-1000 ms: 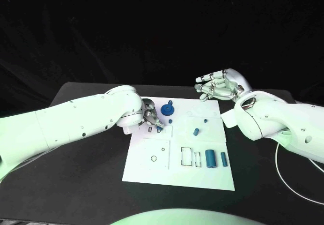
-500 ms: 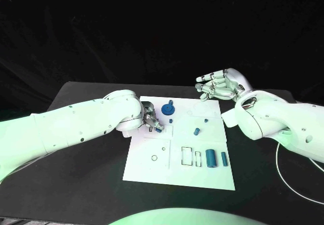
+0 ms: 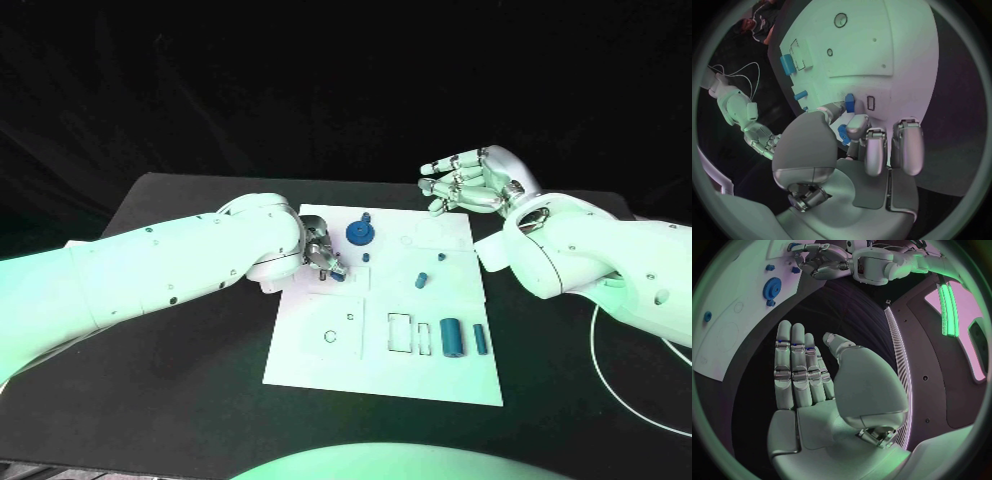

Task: Assemble the parts on the task board

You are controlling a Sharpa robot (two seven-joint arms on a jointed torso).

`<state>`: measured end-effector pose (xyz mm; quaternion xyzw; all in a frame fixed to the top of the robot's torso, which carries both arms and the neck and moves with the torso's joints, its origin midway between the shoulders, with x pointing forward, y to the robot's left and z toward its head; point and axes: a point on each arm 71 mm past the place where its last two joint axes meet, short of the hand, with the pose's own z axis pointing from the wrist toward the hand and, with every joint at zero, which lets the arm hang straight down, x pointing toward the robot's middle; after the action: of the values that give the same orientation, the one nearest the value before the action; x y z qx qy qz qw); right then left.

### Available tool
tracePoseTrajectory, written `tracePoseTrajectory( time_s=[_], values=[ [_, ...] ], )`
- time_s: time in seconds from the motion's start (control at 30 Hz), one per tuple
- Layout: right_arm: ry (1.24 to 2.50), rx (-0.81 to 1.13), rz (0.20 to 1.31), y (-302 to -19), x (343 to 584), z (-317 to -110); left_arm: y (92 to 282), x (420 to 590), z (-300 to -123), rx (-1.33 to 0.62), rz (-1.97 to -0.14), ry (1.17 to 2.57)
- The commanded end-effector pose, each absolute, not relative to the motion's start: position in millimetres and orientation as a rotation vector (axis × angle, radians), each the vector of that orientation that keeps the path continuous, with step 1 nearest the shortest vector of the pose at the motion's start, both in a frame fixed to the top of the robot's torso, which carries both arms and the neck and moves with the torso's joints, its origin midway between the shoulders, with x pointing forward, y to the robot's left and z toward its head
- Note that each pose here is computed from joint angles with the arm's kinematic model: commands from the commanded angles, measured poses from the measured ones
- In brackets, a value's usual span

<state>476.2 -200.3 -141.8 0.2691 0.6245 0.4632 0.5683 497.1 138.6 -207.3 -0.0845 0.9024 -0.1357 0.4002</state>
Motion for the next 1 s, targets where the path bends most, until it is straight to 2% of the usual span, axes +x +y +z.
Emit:
tracePoseTrajectory(
  time_s=[0.03,1.0],
  values=[
    [1.472,0.626,1.098,-199.4,475.9,-142.2,141.8,496.7,-208.5,-0.241,-0.293,2.259],
    [1.486,0.64,1.107,-199.0,476.0,-144.6,138.5,488.1,-211.6,-0.188,-0.297,2.226]
  ],
)
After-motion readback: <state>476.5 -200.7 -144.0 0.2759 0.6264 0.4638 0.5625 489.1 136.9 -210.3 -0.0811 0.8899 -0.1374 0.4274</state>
